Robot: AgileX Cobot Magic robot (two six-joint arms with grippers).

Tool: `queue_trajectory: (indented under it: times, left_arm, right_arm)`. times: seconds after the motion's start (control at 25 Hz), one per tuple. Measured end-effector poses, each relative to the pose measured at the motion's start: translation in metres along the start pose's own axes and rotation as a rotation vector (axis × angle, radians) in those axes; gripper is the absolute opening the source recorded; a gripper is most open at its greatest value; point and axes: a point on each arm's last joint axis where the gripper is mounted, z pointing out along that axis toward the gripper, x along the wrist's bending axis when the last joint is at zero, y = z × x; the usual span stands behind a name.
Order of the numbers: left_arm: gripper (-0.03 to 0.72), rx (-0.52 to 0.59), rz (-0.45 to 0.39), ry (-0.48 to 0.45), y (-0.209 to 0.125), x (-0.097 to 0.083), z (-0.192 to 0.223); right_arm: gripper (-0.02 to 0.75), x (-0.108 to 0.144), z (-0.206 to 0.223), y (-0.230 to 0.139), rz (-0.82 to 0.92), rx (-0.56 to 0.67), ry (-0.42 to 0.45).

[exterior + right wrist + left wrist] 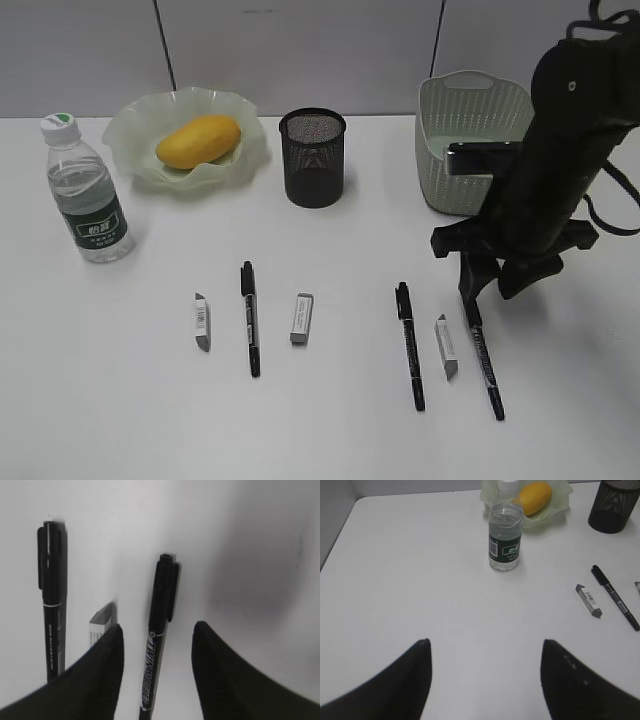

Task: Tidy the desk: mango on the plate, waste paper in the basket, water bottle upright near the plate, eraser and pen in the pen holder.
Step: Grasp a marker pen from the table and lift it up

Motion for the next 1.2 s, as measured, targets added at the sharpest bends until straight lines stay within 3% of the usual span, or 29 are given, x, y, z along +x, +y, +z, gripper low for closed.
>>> queue_trajectory:
  times: [0.24, 0.68, 0.92, 1.0, 1.2]
  left_arm:
    - [0.515, 0.0, 0.0, 0.0, 0.0, 0.0, 0.0]
    - [0.515, -0.001, 0.0, 0.0, 0.0, 0.0, 0.0]
    - [0.515, -0.002, 0.0, 0.0, 0.0, 0.0, 0.0]
    - [0.515, -0.002, 0.0, 0.0, 0.0, 0.0, 0.0]
    - [0.515, -0.002, 0.0, 0.0, 0.0, 0.0, 0.0]
  right_arm:
    - [0.31, -0.001, 0.018, 0.003, 0.025, 0.021, -0.009]
    - [0.299, -0.001, 0.039, 0.01, 0.032, 0.05, -0.018]
    - [0.141, -0.001, 0.038, 0.011, 0.031, 0.047, -0.019]
    - [0.142, -0.002, 0.038, 0.011, 0.02, 0.045, -0.029]
    - [0.142, 0.001, 0.01, 0.017, 0.005, -0.068, -0.026]
